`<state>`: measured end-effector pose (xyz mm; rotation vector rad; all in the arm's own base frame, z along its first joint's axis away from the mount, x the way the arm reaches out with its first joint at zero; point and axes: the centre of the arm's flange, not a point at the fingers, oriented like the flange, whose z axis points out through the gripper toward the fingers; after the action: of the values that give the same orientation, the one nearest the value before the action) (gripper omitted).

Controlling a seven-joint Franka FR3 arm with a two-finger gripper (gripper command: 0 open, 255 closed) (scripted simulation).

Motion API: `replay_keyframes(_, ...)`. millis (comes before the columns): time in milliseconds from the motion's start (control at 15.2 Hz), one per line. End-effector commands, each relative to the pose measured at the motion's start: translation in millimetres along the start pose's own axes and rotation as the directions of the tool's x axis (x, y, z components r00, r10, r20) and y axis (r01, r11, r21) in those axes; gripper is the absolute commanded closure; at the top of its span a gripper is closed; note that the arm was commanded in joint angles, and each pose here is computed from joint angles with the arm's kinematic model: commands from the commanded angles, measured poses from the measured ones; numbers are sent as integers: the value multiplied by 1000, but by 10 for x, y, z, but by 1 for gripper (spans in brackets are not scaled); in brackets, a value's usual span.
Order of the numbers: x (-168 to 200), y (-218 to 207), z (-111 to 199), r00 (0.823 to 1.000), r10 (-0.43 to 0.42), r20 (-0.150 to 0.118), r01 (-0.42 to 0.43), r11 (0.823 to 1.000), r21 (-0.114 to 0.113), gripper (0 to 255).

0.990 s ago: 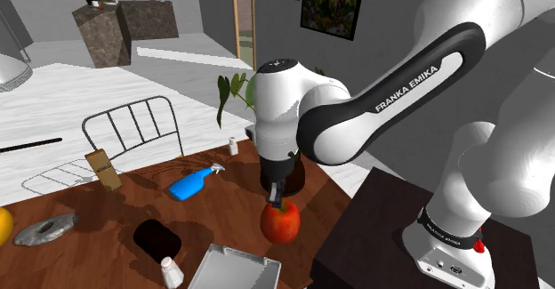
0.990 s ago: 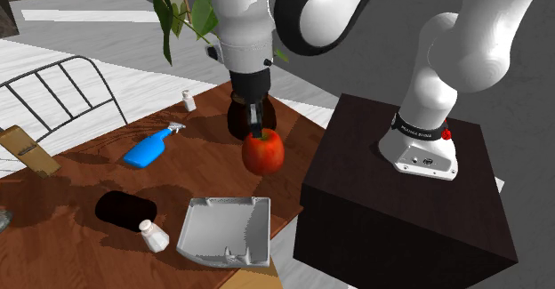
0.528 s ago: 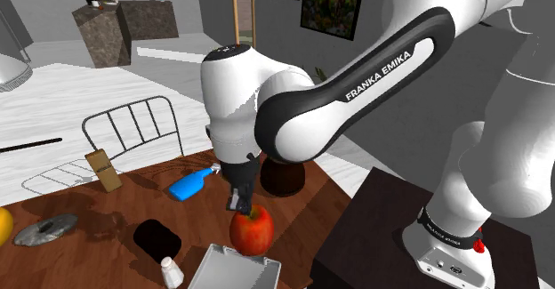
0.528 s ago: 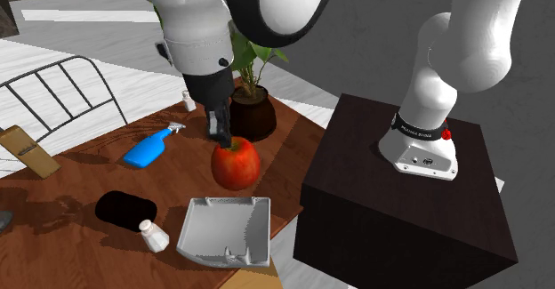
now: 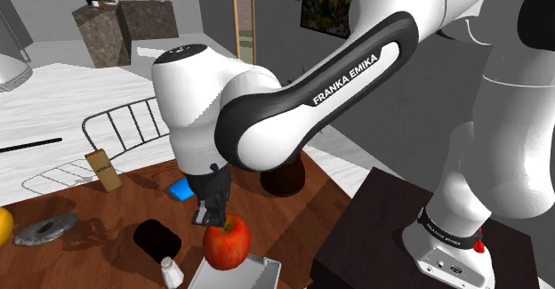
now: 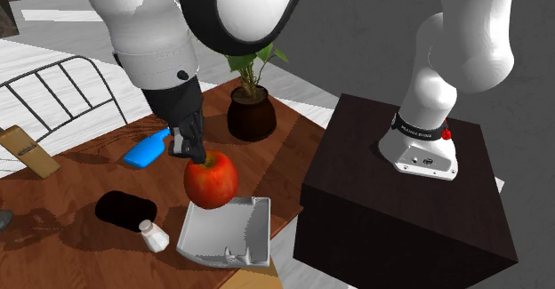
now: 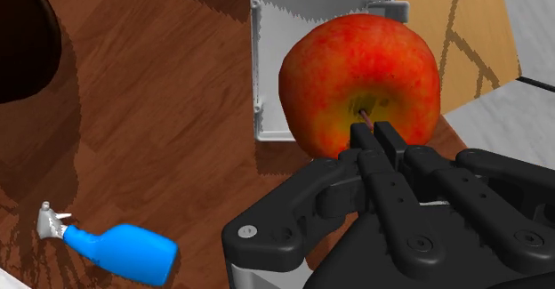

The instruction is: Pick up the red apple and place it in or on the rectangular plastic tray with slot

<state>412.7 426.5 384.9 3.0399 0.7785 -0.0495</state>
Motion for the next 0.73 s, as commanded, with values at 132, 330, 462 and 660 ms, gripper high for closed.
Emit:
replay_keyframes(132,20,-9,208,1000,0,0,0,1000,0,255)
replay_keyframes(330,25,-8,366,1000,0,0,0,1000,0,255)
replay_keyframes(462,28,-7,472,1000,0,0,0,1000,0,255)
replay_keyframes(660,33,-7,630,1000,0,0,0,1000,0,255)
